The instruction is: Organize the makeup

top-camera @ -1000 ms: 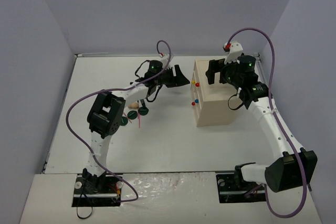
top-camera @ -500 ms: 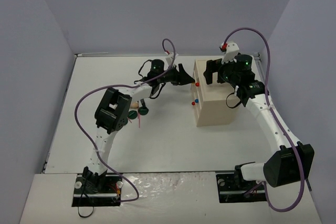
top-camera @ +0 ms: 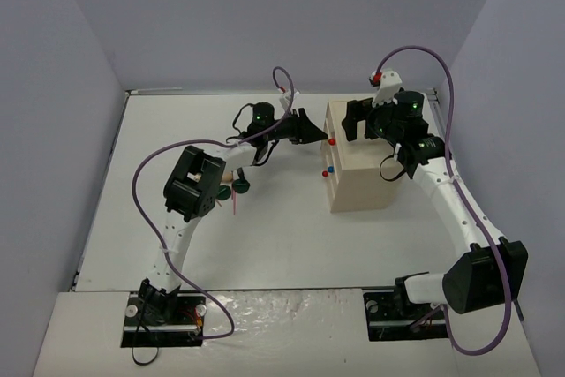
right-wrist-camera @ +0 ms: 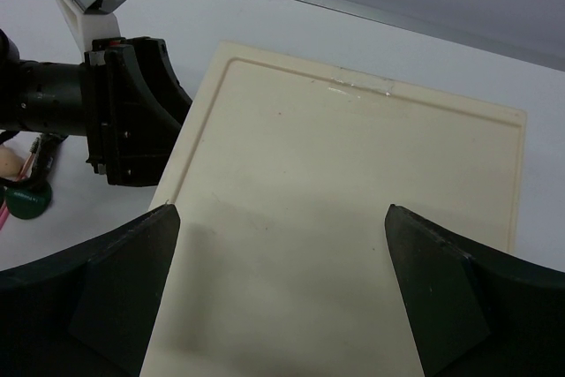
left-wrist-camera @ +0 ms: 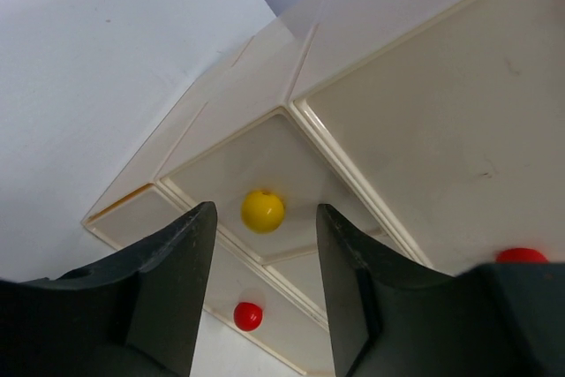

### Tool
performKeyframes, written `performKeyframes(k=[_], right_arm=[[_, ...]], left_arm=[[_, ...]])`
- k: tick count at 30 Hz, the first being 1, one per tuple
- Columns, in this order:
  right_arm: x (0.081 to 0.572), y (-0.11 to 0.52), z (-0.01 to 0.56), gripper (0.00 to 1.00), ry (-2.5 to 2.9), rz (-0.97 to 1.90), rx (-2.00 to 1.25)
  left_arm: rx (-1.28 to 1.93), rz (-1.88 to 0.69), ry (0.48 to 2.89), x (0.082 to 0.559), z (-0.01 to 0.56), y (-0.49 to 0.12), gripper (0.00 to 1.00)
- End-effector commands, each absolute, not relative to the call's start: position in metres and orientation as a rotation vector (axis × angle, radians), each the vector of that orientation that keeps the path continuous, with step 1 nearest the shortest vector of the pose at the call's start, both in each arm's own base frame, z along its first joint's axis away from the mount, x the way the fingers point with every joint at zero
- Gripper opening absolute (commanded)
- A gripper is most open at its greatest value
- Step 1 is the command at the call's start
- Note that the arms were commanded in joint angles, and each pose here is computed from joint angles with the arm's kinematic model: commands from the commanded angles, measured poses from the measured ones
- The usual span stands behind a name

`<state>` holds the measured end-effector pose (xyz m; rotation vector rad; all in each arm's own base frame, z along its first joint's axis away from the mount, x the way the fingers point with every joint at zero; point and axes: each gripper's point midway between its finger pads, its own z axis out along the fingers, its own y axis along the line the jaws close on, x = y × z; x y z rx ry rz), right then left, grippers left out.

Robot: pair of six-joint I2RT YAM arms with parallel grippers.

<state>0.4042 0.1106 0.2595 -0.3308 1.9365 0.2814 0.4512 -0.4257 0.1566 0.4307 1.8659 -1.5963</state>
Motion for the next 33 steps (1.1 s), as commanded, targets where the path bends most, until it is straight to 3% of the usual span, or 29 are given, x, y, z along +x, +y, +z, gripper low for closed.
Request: performKeyframes(k=[1, 10, 20, 33], right_arm=[[0.412, 0.122, 0.284, 1.0, 1.841, 0.313, -0.347], [0.413, 0.127, 0.29, 1.0, 1.828, 0.31, -0.35], [0.421, 0.138, 0.282, 1.0, 1.85, 0.213, -0.345], [0.432, 0.101, 0.257, 1.0, 1.914, -0.112, -0.17]], left_arm=[[0.549, -1.657, 1.592, 0.45, 0.232, -0.432, 0.41], [0.554, -1.684, 1.578, 0.444, 0.232, -0.43, 0.32], [0.547, -1.686, 1.569, 0.442, 0.235, -0.429, 0.02], [0.515, -1.657, 1.591, 0.447, 0.239, -0.413, 0.0]])
